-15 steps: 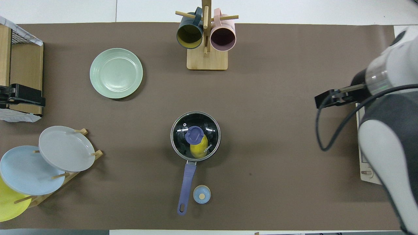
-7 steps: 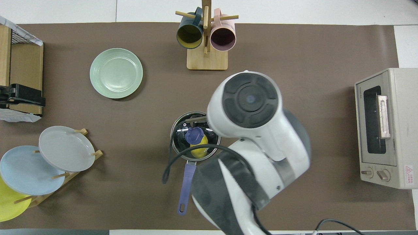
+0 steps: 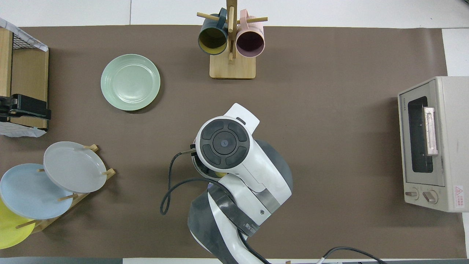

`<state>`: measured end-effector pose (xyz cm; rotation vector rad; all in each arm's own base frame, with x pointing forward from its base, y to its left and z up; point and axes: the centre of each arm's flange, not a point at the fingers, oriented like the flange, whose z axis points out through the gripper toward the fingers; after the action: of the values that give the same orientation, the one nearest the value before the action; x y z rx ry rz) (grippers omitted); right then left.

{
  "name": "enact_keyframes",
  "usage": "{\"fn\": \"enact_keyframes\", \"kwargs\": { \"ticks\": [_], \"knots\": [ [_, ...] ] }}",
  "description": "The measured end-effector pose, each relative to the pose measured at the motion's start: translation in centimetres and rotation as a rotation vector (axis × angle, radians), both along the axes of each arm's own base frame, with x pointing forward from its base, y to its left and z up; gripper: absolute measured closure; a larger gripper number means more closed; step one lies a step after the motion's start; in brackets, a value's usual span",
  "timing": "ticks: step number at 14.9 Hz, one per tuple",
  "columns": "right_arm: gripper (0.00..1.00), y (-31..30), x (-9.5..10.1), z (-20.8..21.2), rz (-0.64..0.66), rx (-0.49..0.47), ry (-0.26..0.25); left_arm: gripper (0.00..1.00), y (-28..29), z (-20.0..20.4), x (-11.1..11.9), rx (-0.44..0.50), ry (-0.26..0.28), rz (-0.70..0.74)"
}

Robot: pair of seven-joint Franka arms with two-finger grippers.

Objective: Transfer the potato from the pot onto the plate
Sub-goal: 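Move the right gripper over the glass lid on the saucepan, then grasp the purple lid knob with the right gripper and lift the lid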

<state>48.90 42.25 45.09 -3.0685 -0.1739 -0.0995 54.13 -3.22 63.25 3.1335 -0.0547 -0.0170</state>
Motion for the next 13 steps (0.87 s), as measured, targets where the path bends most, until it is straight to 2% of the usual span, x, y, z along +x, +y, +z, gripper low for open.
{"fn": "enact_keyframes", "kwargs": {
  "ticks": [2,8,13],
  "knots": [
    [0.00,0.3,-0.6,-1.4,0.020,-0.018,-0.013,0.00,0.0,0.0,0.0,0.000,0.000,0.000],
    [0.00,1.7,-2.7,-3.7,0.064,-0.033,-0.010,0.00,0.0,0.0,0.0,0.000,0.000,0.000],
    [0.00,1.6,-2.7,-4.4,0.070,-0.027,-0.033,0.00,0.0,0.0,0.0,0.000,0.000,0.000]
  ]
}}
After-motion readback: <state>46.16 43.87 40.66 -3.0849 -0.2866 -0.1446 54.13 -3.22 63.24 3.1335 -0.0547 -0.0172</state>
